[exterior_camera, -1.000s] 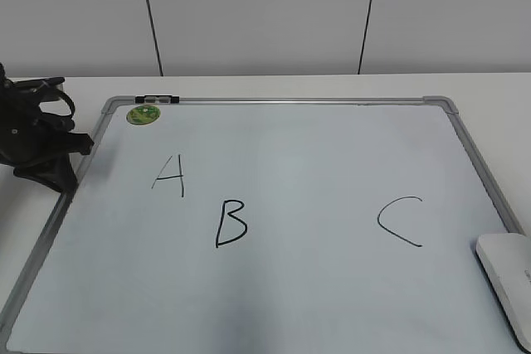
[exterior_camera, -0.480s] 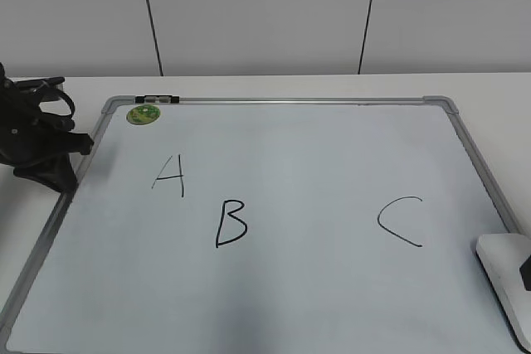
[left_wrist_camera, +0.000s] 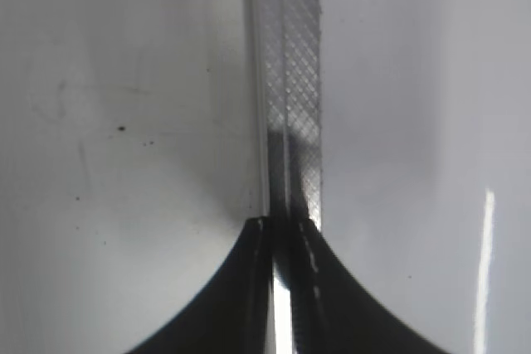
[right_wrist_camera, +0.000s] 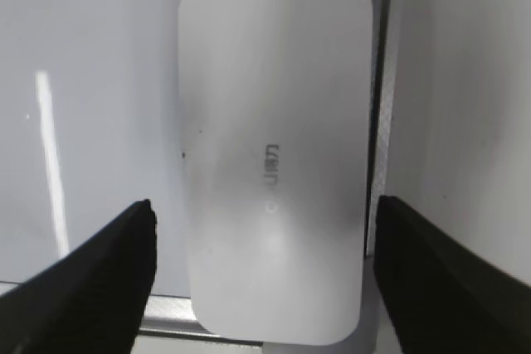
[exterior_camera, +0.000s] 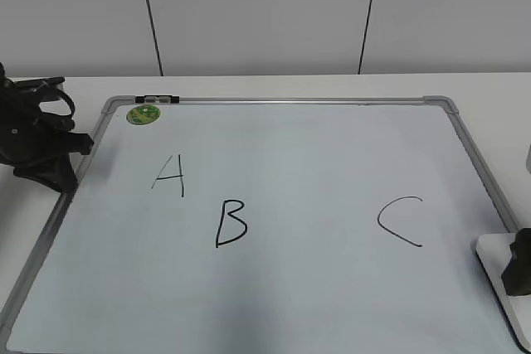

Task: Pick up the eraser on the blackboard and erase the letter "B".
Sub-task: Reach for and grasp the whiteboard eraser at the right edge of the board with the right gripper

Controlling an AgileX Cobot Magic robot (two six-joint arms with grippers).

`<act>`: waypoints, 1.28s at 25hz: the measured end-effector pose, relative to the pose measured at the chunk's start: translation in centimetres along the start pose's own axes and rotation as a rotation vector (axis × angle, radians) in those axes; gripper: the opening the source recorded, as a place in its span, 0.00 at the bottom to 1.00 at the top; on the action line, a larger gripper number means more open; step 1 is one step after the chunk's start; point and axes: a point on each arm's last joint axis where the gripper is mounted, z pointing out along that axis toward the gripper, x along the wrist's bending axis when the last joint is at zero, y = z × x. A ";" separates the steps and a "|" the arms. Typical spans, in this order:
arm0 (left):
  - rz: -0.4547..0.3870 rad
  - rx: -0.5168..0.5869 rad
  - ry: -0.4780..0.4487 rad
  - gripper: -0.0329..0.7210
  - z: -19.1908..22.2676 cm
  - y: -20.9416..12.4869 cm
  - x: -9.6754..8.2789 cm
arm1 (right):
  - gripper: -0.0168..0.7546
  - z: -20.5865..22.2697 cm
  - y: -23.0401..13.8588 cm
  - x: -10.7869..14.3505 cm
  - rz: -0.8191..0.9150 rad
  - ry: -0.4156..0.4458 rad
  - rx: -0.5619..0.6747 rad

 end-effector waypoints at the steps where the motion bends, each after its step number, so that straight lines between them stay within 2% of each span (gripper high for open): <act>1: 0.000 0.000 0.000 0.08 0.0 0.0 0.0 | 0.81 0.2 0.1 0.0 0.001 -0.001 0.002; 11: 0.000 0.000 0.000 0.08 0.0 0.0 0.0 | 0.81 2.5 0.7 -0.4 0.005 -0.012 0.030; 22: 0.000 0.000 0.000 0.08 0.0 0.0 0.0 | 0.79 3.1 1.1 -0.5 0.006 -0.013 0.038; 26: 0.000 0.000 0.000 0.08 0.0 0.0 0.0 | 0.73 3.1 1.2 -0.5 0.004 -0.013 0.037; 32: 0.000 0.000 0.000 0.08 0.0 0.0 0.0 | 0.71 3.0 1.4 -0.5 0.002 -0.012 0.039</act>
